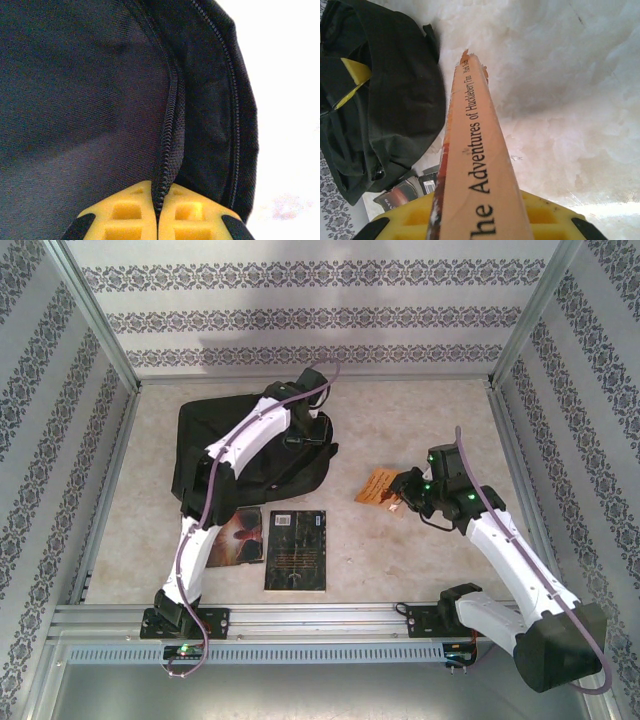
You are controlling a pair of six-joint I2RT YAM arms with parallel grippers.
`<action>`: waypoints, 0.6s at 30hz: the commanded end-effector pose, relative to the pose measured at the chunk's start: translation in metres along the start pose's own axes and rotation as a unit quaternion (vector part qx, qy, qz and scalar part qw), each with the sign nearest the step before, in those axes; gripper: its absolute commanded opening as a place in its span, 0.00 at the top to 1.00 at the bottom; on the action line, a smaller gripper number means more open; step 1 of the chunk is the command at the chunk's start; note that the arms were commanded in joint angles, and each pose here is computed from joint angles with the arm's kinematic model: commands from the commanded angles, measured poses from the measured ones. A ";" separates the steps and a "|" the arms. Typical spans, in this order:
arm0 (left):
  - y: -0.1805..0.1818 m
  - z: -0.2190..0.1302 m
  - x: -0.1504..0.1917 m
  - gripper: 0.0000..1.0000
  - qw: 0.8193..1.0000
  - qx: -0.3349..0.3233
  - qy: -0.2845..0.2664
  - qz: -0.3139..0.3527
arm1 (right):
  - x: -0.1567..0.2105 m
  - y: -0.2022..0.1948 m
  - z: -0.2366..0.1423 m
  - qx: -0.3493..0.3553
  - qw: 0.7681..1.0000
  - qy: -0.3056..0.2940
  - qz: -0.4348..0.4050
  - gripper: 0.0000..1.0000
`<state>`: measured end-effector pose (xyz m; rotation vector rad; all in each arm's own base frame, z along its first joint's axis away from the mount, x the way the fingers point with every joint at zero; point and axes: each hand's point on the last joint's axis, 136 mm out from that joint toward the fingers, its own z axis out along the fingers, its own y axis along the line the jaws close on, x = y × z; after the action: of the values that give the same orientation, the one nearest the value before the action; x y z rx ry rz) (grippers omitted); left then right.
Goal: Pack the student bag
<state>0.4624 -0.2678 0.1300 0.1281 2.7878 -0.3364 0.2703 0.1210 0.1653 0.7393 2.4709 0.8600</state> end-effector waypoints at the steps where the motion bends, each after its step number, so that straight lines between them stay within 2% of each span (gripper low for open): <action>1: -0.006 -0.095 -0.018 1.00 0.996 0.003 -0.088 0.002 | -0.026 0.044 -0.020 -0.047 0.996 -0.049 -0.055 1.00; 4: -0.003 -0.138 -0.014 1.00 0.993 0.010 -0.117 -0.006 | -0.037 0.069 -0.026 -0.073 0.993 -0.061 -0.074 1.00; 7: 0.002 -0.164 0.000 1.00 0.991 0.023 -0.130 -0.020 | -0.044 0.101 -0.028 -0.111 0.987 -0.062 -0.094 1.00; 10: 0.011 -0.184 0.014 1.00 0.986 0.052 -0.146 -0.054 | -0.040 0.139 -0.021 -0.157 0.980 -0.035 -0.118 1.00; 15: 0.028 -0.195 0.026 1.00 0.973 0.115 -0.164 -0.115 | -0.029 0.199 0.004 -0.214 0.967 0.023 -0.138 1.00; 18: 0.036 -0.189 0.032 1.00 0.971 0.128 -0.151 -0.136 | -0.029 0.222 0.021 -0.224 0.964 0.040 -0.137 1.00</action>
<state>0.3694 -0.1787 0.2689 -0.1749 2.5322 -0.5684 0.3682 0.2367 0.2675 0.2950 2.3391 1.1656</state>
